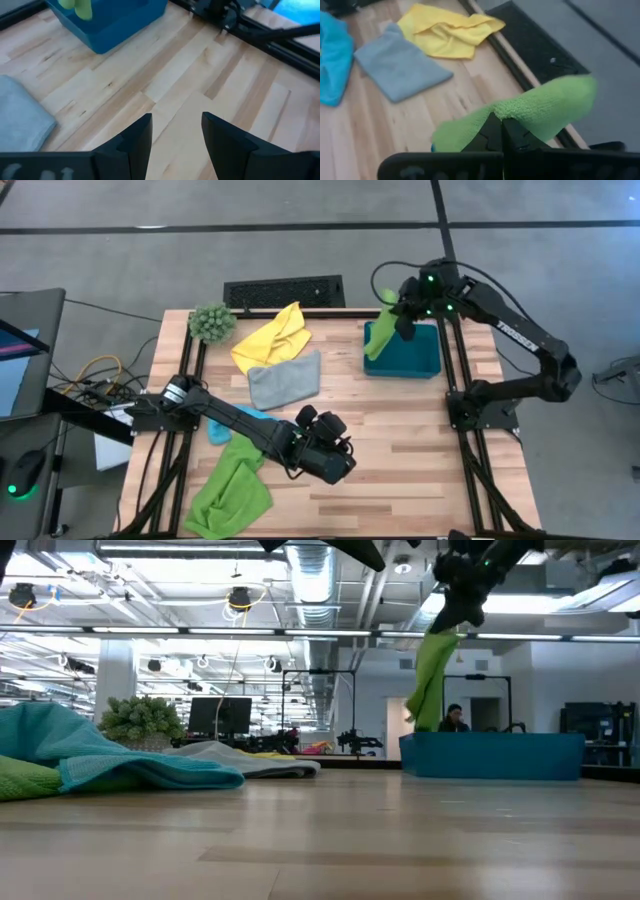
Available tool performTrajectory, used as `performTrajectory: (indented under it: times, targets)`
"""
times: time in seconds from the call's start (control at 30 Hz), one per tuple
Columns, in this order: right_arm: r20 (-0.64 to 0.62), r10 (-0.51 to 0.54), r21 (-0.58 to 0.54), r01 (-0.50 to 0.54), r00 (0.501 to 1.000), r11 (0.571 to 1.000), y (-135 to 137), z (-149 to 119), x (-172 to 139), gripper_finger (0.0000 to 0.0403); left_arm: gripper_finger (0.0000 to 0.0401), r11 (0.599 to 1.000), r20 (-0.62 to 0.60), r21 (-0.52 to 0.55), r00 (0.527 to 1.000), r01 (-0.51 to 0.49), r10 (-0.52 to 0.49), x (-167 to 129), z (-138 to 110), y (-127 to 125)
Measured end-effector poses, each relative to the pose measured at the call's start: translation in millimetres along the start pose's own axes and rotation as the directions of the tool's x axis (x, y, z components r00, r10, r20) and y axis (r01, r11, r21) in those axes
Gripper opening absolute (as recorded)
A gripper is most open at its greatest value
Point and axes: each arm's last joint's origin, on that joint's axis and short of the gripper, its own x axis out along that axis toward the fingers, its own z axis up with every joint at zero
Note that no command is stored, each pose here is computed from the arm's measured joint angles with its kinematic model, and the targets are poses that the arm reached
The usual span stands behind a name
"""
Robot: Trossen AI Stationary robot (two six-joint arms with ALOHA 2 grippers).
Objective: Fold microfiber towels
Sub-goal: Fold the right green microfiber cloth
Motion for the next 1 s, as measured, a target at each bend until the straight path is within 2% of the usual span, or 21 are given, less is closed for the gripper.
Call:
performTrajectory:
  times: [0.17, 0.27, 0.37, 0.67, 0.87, 1.0]
  targets:
    - [-0.032, 0.022, -0.004, -0.022, 0.999, 1.000, -11, -5, 12, 0.0001, 0.0164, 0.993, 0.114, -0.022, 0.987, -0.115, 0.117, 7, 10, 9]
    - [-0.029, 0.056, 0.014, -0.056, 0.998, 0.998, -18, -11, 16, 0.0001, 0.0164, 0.988, 0.141, -0.018, 0.978, -0.152, 0.153, 12, 15, 14]
    - [-0.012, 0.089, 0.034, -0.089, 0.996, 0.995, -24, -16, 18, 0.0001, 0.0164, 0.987, 0.133, -0.007, 0.979, -0.158, 0.158, 15, 19, 18]
    - [-0.050, 0.069, 0.054, -0.067, 0.996, 0.996, -43, -42, 25, 0.0001, 0.0164, 0.986, 0.115, 0.023, 0.980, -0.165, 0.161, 21, 23, 22]
    - [-0.091, 0.073, 0.116, -0.063, 0.993, 0.991, -51, -60, 29, 0.0003, 0.0164, 0.987, 0.100, 0.025, 0.982, -0.161, 0.158, 23, 24, 24]
    - [-0.081, 0.067, 0.119, -0.057, 0.994, 0.991, -53, -61, 31, 0.0003, 0.0164, 0.986, 0.100, 0.040, 0.982, -0.163, 0.158, 23, 24, 24]
